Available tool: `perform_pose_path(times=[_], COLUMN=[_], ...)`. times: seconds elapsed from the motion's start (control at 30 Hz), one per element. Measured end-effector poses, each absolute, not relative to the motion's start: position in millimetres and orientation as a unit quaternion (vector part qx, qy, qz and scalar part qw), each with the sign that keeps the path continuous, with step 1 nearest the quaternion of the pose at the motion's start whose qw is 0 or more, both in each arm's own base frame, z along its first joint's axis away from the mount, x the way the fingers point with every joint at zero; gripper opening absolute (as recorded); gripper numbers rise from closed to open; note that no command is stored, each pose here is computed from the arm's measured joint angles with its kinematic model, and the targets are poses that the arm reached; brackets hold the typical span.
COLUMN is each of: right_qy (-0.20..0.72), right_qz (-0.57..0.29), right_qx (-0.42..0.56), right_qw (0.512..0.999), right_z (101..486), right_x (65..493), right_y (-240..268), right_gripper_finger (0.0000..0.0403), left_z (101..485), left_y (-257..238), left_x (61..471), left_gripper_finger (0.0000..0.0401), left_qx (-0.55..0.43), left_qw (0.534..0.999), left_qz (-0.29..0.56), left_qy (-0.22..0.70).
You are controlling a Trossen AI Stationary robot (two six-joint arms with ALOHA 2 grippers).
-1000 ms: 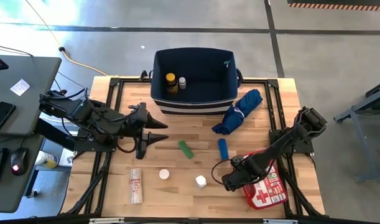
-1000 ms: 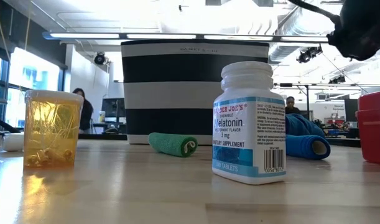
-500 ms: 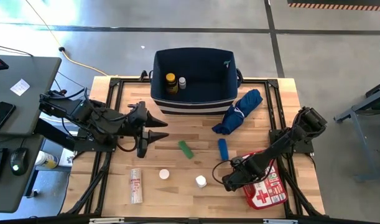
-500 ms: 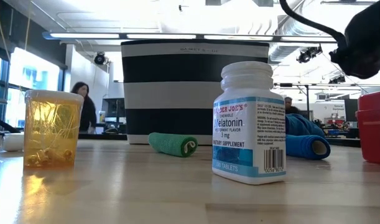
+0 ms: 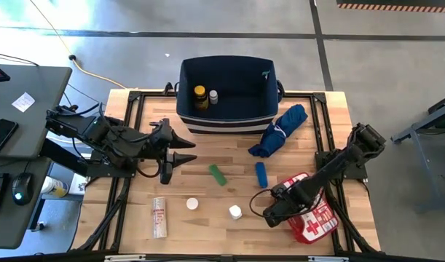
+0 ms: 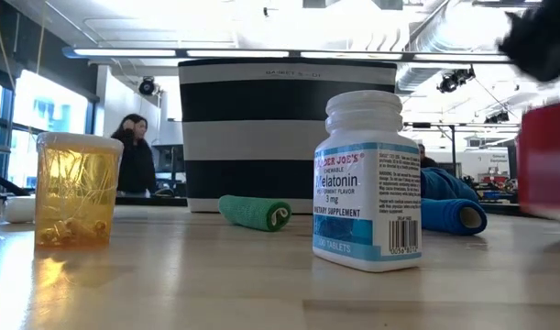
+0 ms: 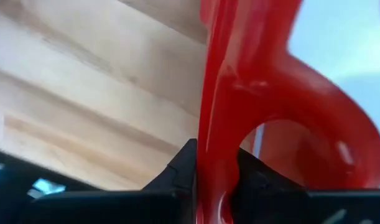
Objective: Pick & place medical supplies in basket/bin
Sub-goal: Put the red first aid kit into the blue bin
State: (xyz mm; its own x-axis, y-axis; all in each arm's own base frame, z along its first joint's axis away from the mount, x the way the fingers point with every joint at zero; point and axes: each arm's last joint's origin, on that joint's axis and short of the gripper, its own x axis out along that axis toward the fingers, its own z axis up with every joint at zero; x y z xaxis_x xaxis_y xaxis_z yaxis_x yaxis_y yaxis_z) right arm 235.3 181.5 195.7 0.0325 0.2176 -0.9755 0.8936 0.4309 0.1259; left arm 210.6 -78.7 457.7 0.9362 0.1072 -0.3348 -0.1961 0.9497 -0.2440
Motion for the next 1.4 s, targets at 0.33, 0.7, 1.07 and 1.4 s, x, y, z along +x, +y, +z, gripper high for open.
perform_pose_path(times=[0.33,0.7,1.07,1.4], right_qy=[0.562,0.466,0.412,0.372], right_qz=[-0.277,-0.263,-0.2,-0.172], right_qx=[0.383,0.261,0.055,-0.074], right_qw=[0.679,0.804,0.887,0.909], right_z=[305,412,465,478], right_x=[238,254,272,289], right_y=[183,106,36,-27], right_gripper_finger=[0.0042,0.0042,0.0042,0.0042], left_z=[470,486,492,496], left_y=[-69,-63,-61,-54], left_x=[192,188,187,186], left_gripper_finger=[0.0209,0.0209,0.0209,0.0209], left_qx=[-0.13,-0.099,-0.125,-0.146], left_qw=[0.979,0.983,0.973,0.951], left_qz=[0.099,0.143,0.195,0.271], left_qy=[0.125,0.053,0.011,-0.023])
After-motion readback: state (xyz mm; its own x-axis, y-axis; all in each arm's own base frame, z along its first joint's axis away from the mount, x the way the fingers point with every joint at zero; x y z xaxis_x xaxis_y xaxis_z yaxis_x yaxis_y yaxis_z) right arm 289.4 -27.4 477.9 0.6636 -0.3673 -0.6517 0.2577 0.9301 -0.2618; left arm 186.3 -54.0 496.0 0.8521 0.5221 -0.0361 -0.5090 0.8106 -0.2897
